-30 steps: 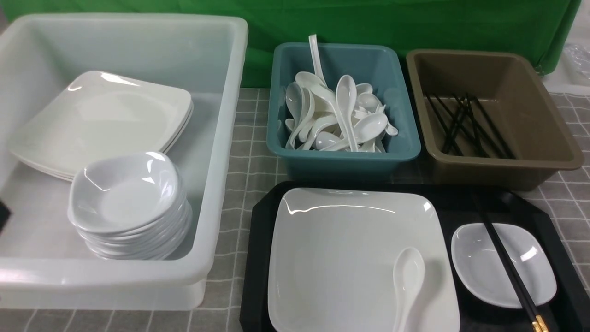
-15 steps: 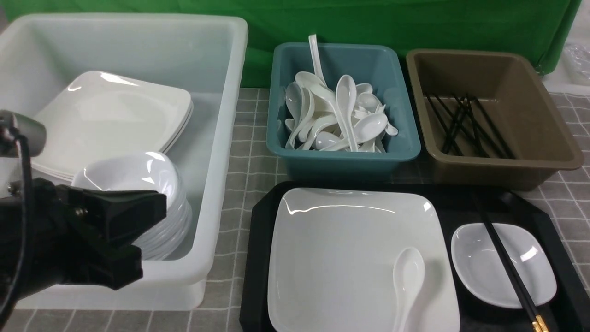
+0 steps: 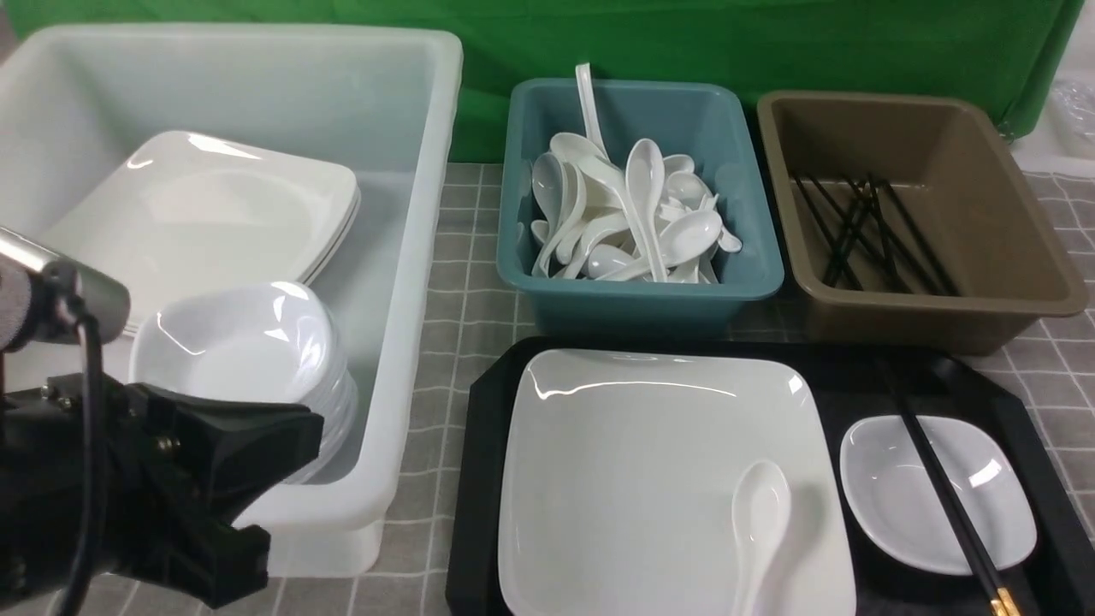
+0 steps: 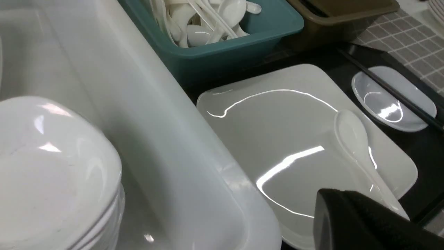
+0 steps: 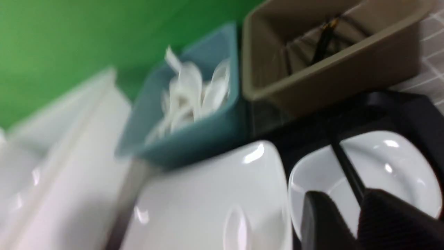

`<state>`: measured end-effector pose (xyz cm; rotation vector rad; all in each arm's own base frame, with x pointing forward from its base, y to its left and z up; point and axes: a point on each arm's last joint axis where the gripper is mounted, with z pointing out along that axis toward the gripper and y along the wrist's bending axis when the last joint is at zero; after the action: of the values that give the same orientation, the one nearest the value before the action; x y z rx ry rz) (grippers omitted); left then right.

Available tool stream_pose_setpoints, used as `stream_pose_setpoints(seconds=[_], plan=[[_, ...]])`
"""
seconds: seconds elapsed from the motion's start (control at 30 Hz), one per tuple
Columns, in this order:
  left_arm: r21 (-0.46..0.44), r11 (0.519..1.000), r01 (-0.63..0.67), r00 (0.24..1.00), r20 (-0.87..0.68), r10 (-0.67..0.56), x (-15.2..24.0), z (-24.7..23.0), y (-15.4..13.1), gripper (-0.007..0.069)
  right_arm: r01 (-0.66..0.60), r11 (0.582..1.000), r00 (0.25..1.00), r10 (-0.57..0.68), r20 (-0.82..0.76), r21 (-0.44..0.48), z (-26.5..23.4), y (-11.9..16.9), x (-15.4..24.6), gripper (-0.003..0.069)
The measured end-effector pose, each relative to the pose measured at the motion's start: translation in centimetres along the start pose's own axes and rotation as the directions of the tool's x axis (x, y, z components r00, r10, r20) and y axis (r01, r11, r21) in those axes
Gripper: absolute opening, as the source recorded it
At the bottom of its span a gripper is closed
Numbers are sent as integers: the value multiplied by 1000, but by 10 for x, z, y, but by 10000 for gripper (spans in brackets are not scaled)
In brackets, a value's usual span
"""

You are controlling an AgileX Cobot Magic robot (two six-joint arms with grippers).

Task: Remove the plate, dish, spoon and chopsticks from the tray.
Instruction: Use the right arm to grab a pair of chopsticks from the plate

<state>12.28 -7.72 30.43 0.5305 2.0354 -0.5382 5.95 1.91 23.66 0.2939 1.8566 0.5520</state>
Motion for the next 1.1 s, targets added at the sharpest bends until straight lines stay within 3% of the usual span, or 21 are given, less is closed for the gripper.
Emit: stream_pose_setpoints(seconds=[0.1,0.17,0.27,0.37,0.5,0.67,1.1], plan=[[8,999,-33,999,5,33,-4,-2,-1,10,144,989,974,-140,-176,14,5,18,-26,202],[21,996,-91,996,19,91,-13,-7,-4,10,273,961,880,-227,-418,52,27,26,-47,203],[37,992,-120,992,30,119,-22,-13,-8,10,347,935,783,-242,-573,79,52,26,-62,218],[71,987,-143,990,20,142,-28,-19,-13,10,408,908,651,-214,-728,98,97,19,-70,283],[104,982,-158,987,-14,160,-26,-20,-16,10,415,903,553,-153,-819,112,140,4,-60,373],[107,980,-166,985,-19,169,-25,-20,-17,10,415,901,490,-107,-865,124,181,-10,-46,439],[103,978,-184,983,-7,185,-26,-20,-16,10,430,895,429,-88,-899,118,225,-38,-12,448]])
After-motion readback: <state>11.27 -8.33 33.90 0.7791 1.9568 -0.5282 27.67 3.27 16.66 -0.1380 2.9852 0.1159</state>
